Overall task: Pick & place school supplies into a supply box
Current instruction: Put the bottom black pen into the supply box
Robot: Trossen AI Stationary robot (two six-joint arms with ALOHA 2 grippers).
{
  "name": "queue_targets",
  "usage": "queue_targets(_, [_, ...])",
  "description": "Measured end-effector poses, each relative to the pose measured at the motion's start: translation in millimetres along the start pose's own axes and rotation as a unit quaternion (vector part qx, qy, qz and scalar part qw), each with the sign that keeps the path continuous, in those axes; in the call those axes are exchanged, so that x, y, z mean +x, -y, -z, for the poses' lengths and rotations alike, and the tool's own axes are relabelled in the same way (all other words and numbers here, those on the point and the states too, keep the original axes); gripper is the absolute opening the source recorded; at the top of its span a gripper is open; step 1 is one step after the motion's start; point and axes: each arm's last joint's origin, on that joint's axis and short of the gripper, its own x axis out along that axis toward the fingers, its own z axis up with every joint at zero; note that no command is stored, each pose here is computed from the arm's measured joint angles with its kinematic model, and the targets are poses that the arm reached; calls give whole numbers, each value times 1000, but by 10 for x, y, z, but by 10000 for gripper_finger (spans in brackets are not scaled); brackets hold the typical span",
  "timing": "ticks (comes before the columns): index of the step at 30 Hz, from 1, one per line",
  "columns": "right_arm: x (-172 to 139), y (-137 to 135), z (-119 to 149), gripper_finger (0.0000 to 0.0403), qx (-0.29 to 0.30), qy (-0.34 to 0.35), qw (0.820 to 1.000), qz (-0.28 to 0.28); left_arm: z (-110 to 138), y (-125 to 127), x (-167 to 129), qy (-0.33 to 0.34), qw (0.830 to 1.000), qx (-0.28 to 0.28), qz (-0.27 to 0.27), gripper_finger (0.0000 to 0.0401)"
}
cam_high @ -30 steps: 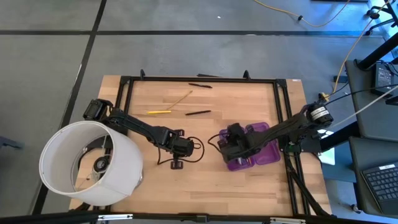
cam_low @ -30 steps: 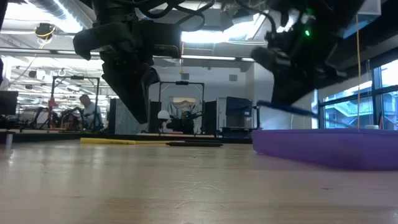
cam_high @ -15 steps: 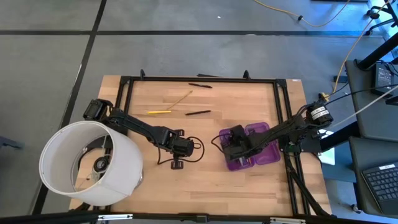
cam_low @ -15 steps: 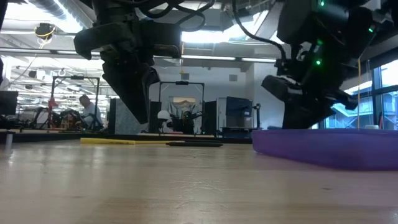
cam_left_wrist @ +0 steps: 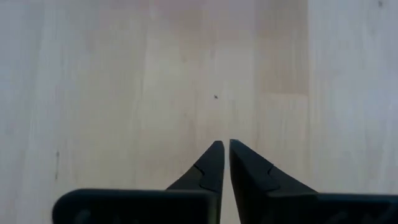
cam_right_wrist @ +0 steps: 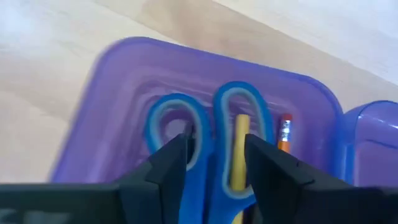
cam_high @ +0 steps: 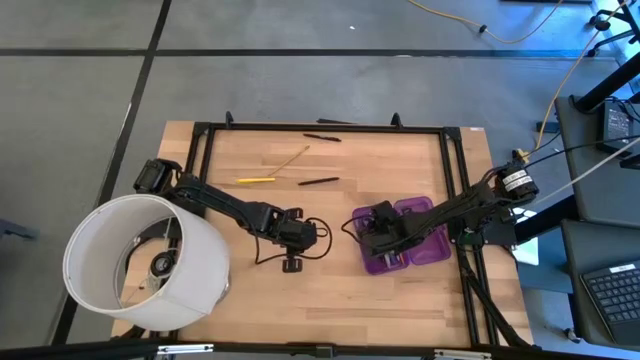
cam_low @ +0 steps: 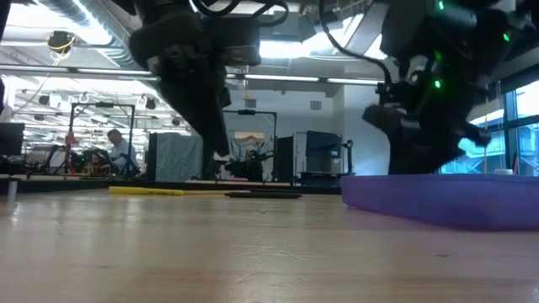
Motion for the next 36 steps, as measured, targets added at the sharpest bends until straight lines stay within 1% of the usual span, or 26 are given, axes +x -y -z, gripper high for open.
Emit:
queue_targets(2, [-118,-17,-76,171,-23,-3,1000,-12,-15,-54,6,1,1000,-8,-4,33])
queue_targets(4, [-248,-43,-152,172,-56,-5,998,-39,-32,-135,13,0,1000,-19,-11,48])
queue_targets(7, [-452,-34,-246,172,-112,-1,990,-81,-68,-326,26,1,999,-43,-31,73])
queue_targets(9, [-567,19,-293,173,-129,0,987,-100,-92,-488,33,1,997,-52,-51,90])
queue_targets(12, [-692,152,-337,173,-143,-16,981,-128,-123,-751,35,4,995,-59,-83,111])
queue_targets(15, [-737,285,-335,173,-164,-21,975,-147,-171,-1008,27,20,992,-42,-119,124])
queue_targets(19, [-734,414,-310,173,-176,-10,971,-165,-229,-1312,3,46,987,-30,-150,133])
queue_targets(23, [-668,492,-292,173,-175,0,969,-176,-231,-1556,-16,54,990,-18,-127,145])
queue_targets(25, [-619,525,-285,173,-173,-1,970,-169,-215,-1645,-8,51,991,-11,-120,151])
queue_targets(30, [-538,553,-235,173,-164,-3,972,-167,-143,-1817,91,26,992,-18,-121,164])
queue_targets(33, [-482,556,-197,173,-161,1,971,-177,-102,-1873,228,8,993,-4,-122,166])
queue_targets(36, [-447,564,-160,173,-164,-13,968,-188,-46,-1895,399,-14,993,-2,-118,165])
